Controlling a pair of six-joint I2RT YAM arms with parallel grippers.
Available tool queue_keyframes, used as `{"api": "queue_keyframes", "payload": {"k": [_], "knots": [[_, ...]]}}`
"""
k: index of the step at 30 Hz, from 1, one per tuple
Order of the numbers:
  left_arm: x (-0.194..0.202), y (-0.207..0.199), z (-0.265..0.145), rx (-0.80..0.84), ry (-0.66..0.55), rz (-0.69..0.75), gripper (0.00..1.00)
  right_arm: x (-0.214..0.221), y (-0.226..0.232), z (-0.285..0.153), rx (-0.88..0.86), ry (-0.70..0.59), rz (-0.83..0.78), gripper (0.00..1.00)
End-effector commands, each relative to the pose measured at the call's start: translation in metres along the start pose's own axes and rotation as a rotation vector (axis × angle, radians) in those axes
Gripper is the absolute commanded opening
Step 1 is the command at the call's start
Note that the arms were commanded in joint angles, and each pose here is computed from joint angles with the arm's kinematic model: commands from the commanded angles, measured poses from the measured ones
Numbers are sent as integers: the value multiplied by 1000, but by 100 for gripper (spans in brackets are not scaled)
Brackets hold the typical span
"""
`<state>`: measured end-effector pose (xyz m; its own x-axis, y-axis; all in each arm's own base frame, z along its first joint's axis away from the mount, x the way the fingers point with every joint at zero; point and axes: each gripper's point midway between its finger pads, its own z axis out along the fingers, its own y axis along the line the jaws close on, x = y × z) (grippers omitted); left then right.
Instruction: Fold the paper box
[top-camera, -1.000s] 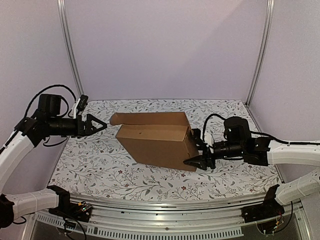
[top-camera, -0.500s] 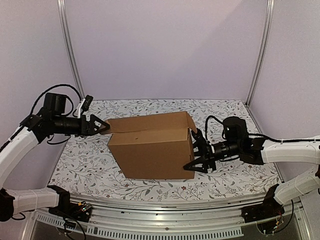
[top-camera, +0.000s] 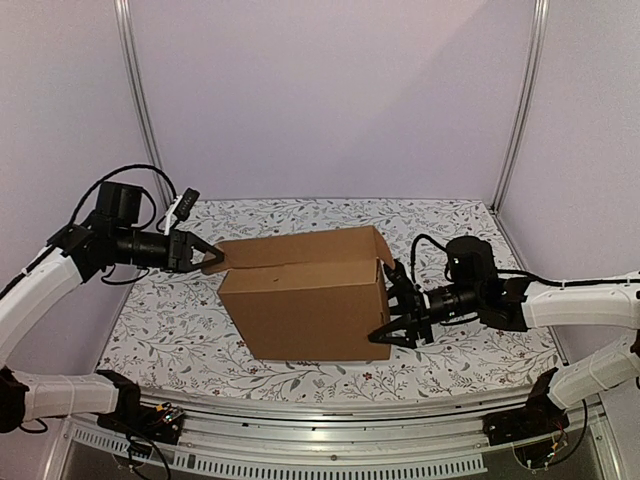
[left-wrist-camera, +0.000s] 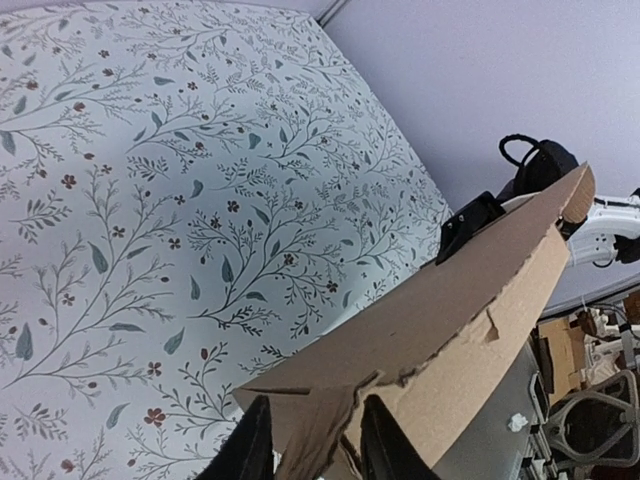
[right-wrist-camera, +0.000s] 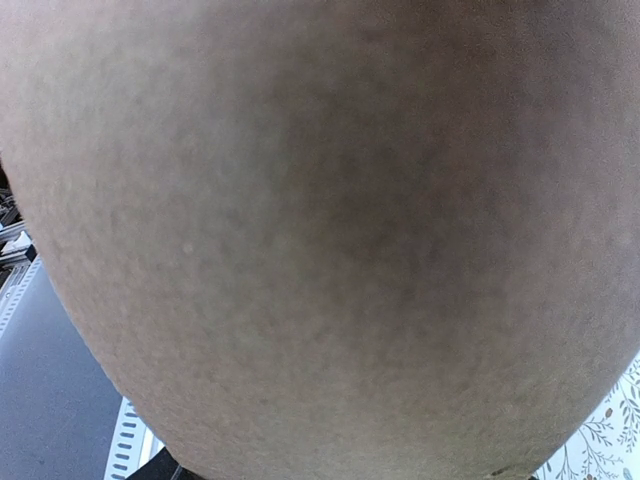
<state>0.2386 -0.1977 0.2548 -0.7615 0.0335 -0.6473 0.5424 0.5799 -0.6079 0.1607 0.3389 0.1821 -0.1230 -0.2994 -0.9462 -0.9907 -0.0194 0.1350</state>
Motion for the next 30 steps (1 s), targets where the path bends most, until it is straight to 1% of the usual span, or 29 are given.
{"api": "queue_keyframes", "payload": {"k": [1,4,9,15,20,30], "knots": [[-7,-15,2,40,-4,41,24,-1,-6,0,23,-17,-22,49],[-7,-12,3,19,-2,39,17,1,-9,0,47,-12,-25,49],[-3,-7,6,-16,26,18,9,5,-16,-3,105,-3,-56,46],[4,-7,16,-23,64,-12,1,-1,-24,-7,175,-50,-99,46],[9,-5,25,-43,81,-15,0,-1,-27,-7,205,-77,-108,46],[24,0,47,-48,124,-56,0,9,-31,-2,250,-90,-118,46]]}}
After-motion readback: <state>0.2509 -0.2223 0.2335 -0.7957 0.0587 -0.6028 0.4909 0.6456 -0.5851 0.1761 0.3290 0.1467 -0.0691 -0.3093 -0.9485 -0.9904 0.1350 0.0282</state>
